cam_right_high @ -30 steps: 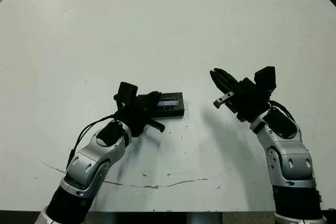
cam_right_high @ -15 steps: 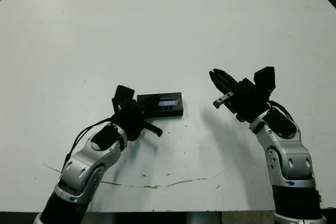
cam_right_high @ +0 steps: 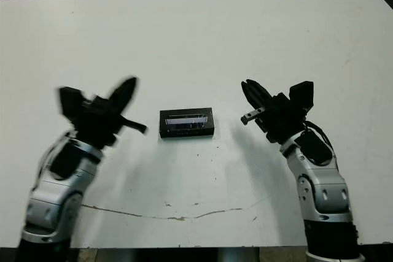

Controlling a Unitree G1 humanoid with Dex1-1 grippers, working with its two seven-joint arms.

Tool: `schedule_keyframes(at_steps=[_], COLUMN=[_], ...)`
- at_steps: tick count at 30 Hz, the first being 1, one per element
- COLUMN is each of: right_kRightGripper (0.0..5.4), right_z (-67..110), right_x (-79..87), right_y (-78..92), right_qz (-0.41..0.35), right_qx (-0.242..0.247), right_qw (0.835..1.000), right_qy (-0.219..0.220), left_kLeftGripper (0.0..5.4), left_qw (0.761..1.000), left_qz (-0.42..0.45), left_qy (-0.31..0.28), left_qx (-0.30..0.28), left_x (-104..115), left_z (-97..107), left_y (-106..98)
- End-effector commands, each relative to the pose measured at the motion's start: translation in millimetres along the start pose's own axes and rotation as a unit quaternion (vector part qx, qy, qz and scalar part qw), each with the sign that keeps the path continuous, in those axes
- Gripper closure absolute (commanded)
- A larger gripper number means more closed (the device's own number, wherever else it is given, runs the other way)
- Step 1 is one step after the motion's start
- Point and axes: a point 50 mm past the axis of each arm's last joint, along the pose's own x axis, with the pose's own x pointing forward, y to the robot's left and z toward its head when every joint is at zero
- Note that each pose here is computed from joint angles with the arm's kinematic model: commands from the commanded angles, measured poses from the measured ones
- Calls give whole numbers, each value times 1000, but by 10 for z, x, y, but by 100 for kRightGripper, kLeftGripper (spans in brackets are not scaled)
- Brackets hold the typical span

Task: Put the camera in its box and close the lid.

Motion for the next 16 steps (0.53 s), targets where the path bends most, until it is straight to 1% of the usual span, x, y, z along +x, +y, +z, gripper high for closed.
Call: schedule_keyframes(at_steps=[1,4,7,11,16], right_kRightGripper=[540,540,540,540,540], right_z=[-24,-13,-28,-80,-76], right_x=[24,69,114,149,141], right_y=[21,35,53,81,121], right_qz=[-17,-29,-45,-56,-64], right_qx=[3,-21,-60,-84,-94], right_qw=[1000,999,997,994,993], right_qy=[-3,-14,-27,-37,-38], left_kLeftGripper=[538,538,538,538,538], left_qw=[998,996,993,990,989], left_qz=[44,75,106,138,143], left_qy=[-15,-29,-38,-33,-33], left_qx=[35,43,30,22,11], left_x=[-14,-57,-99,-125,-112], left_z=[3,-66,-190,-317,-366], left_y=[271,403,458,449,405])
